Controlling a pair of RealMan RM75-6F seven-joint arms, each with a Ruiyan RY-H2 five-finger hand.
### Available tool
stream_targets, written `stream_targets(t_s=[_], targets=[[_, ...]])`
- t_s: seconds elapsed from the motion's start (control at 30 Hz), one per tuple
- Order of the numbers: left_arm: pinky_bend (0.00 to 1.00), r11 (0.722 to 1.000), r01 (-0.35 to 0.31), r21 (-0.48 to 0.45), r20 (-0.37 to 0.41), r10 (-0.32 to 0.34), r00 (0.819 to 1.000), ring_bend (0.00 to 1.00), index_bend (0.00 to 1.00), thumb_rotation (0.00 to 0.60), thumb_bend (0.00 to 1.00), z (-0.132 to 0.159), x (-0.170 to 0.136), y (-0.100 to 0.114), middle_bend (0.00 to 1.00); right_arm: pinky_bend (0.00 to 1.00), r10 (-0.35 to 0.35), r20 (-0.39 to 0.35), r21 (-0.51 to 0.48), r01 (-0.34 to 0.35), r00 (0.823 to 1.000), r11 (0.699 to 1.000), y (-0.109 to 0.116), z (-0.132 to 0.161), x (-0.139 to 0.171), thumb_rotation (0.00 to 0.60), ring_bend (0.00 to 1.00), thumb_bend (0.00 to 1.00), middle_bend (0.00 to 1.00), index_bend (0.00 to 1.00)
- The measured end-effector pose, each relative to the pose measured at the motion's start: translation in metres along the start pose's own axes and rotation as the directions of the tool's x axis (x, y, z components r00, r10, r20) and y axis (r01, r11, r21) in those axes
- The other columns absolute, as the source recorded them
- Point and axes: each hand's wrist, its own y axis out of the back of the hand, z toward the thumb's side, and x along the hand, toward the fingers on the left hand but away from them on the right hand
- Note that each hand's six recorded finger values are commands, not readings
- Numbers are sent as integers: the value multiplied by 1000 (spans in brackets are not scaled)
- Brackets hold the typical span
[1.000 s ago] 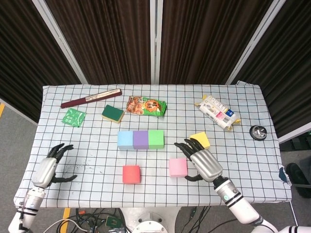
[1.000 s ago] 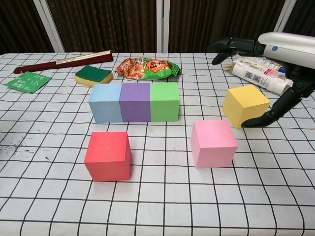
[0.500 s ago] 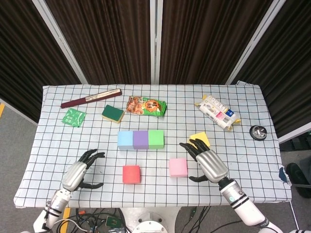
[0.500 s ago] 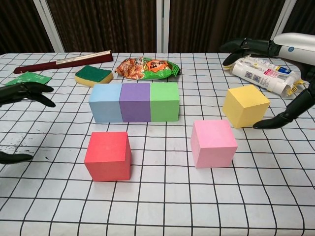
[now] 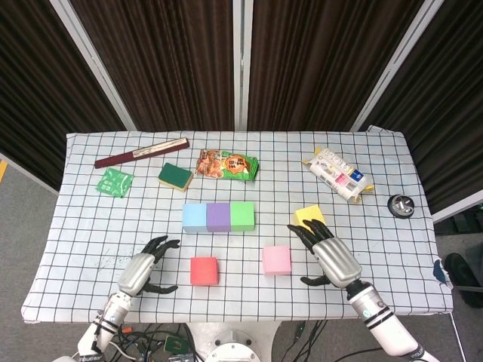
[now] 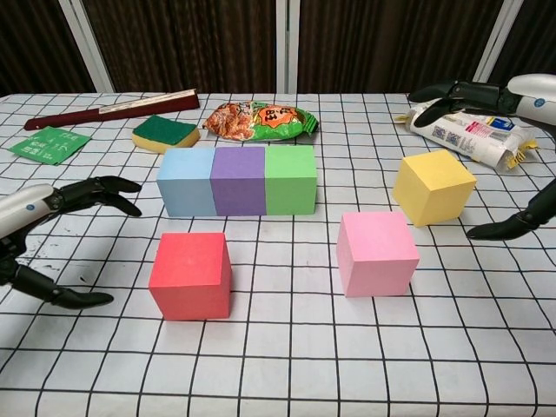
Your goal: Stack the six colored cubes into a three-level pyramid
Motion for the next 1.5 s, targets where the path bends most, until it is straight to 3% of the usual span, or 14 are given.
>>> stream_targets(t_s=[0.73,1.23,1.5], targets=[[61,999,-12,-49,-21,11,1000,54,116,600,0,20,22,-25,266,0,-4,42,-25,5,999,1000,3,-20,8,600,0,2,125,0],[55,991,79,-106,-51,-85,995,53,116,600,0,22,8,-34,229,0,-7,44,-30,8,999,1000,5,-21,7,600,0,5,124,0],[54,991,43,-125,-60,-51,997,53,112,600,0,29,14,-40,226,0,-17,56,-32,19,998,999,8,-25,8,600,0,4,125,0]])
